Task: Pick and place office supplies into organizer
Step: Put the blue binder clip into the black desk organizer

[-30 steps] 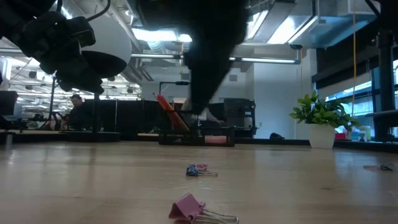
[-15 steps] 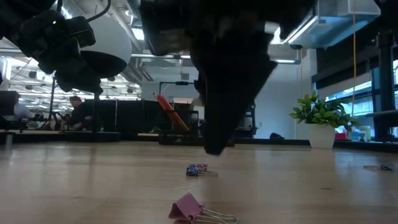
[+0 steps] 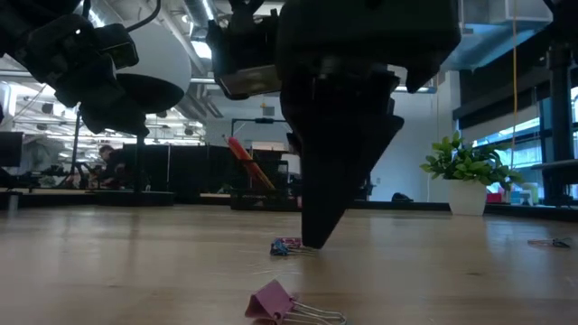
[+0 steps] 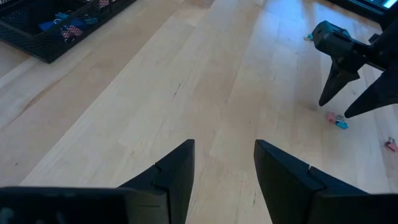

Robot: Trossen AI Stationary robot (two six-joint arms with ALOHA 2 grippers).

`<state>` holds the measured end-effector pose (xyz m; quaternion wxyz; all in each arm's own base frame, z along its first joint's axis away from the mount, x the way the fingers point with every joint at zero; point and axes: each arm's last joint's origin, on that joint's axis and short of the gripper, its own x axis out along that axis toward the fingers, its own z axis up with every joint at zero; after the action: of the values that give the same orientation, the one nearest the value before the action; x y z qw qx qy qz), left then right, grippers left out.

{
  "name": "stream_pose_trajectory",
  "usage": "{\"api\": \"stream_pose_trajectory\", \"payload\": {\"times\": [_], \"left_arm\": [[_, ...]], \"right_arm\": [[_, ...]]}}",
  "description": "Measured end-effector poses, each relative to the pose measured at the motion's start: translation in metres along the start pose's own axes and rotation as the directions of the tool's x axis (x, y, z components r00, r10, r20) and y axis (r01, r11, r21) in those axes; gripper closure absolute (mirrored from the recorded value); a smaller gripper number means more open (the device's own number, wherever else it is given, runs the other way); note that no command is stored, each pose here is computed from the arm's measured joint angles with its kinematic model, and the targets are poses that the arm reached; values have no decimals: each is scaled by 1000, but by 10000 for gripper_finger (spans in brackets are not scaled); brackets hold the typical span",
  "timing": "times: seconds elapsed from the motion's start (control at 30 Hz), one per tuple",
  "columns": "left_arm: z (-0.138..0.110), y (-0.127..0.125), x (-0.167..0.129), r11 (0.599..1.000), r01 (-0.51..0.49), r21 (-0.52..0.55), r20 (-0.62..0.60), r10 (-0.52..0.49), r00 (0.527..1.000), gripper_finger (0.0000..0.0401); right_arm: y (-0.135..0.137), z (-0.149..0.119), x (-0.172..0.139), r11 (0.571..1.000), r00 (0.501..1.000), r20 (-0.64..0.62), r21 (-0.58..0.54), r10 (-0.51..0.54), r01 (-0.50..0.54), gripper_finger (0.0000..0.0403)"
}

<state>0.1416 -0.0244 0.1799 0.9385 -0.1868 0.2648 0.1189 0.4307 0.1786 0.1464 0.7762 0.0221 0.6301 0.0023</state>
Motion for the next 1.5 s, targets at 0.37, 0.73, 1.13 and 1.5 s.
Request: {"api": "stream_pose_trajectory", "payload": {"times": [0.37,0.73,1.13,1.5], "left_arm": [[0,0,0,1000,-1,1,0,1,1000,242],[0,0,0,1000,-2,1,0,2,1000,242],[0,0,0,1000,-2,1,1,2,1000,242],[0,0,0,1000,-2,1,1,2,1000,242]], "right_arm": [[-11,10,-5,1000,1000,25,21,2,-3,198],[-14,12,-5,1000,999,32,-3,3,-3,198],[-16,12,-5,999,998,43,-19,-43,44,198],[-15,12,-5,1000,1000,29,-22,-8,8,198]]}}
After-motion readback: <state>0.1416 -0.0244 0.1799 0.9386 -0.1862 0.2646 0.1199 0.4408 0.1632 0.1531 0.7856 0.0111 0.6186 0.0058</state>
